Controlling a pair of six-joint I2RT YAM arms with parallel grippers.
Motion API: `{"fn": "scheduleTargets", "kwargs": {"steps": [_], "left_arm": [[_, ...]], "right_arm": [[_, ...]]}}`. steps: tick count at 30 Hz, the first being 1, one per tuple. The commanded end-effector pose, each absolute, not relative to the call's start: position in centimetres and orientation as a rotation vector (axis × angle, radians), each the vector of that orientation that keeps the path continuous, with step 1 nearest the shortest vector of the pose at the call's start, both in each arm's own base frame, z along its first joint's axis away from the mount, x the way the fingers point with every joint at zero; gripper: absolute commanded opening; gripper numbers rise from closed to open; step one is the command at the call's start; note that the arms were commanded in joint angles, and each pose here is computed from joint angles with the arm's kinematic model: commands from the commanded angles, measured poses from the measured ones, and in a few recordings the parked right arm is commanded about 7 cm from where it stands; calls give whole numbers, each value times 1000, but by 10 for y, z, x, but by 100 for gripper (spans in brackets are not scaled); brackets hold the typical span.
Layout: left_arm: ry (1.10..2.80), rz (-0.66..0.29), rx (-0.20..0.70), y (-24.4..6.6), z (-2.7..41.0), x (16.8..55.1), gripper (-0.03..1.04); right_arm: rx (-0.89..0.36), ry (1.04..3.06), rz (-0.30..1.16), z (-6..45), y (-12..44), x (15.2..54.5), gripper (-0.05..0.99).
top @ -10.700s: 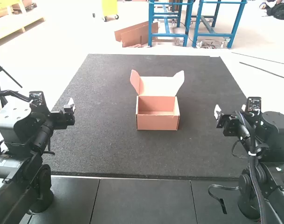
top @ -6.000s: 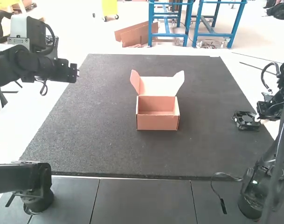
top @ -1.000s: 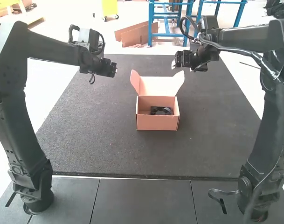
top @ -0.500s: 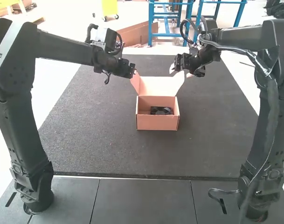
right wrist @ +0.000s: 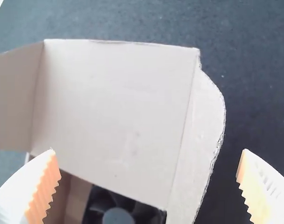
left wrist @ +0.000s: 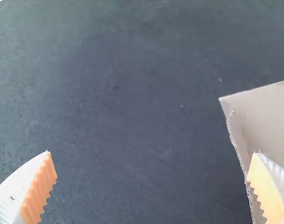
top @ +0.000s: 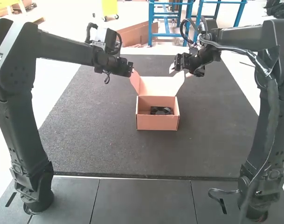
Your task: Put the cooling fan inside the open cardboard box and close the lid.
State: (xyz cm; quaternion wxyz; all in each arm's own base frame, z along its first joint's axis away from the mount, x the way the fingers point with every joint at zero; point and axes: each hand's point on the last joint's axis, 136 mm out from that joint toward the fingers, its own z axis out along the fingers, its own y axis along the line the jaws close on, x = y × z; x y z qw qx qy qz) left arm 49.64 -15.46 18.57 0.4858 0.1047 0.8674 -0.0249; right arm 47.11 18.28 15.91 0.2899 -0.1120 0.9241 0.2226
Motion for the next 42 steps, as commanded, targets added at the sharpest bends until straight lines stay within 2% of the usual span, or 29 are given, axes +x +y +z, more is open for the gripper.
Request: {"fn": "scheduleTargets", "kwargs": {"steps": [1, 5, 12, 16, 22, 30, 34, 40, 42], "left_arm": [[2046, 131, 171, -126, 207, 509, 97], [2014, 205, 197, -121, 207, 511, 97], [2068, 222, 246, -123, 176, 510, 97], [2082, 157, 276, -134, 169, 511, 97], [2071, 5, 334, -162, 174, 510, 97], [2069, -136, 336, -179, 182, 509, 97], [2067, -181, 336, -185, 184, 507, 97], [2064, -186, 335, -186, 184, 507, 97], [2065, -185, 336, -186, 183, 507, 97]], "right_arm": [[-316, 2433, 590, 169, 180, 478, 87], [-326, 2431, 572, 168, 179, 480, 87], [-319, 2399, 574, 180, 180, 486, 87], [-309, 2388, 575, 185, 178, 490, 87], [-313, 2388, 585, 186, 179, 493, 84], [-325, 2425, 624, 178, 183, 489, 80], [-330, 2422, 626, 178, 184, 490, 77], [-339, 2413, 612, 176, 184, 493, 70], [-339, 2405, 610, 177, 184, 495, 61]]}}
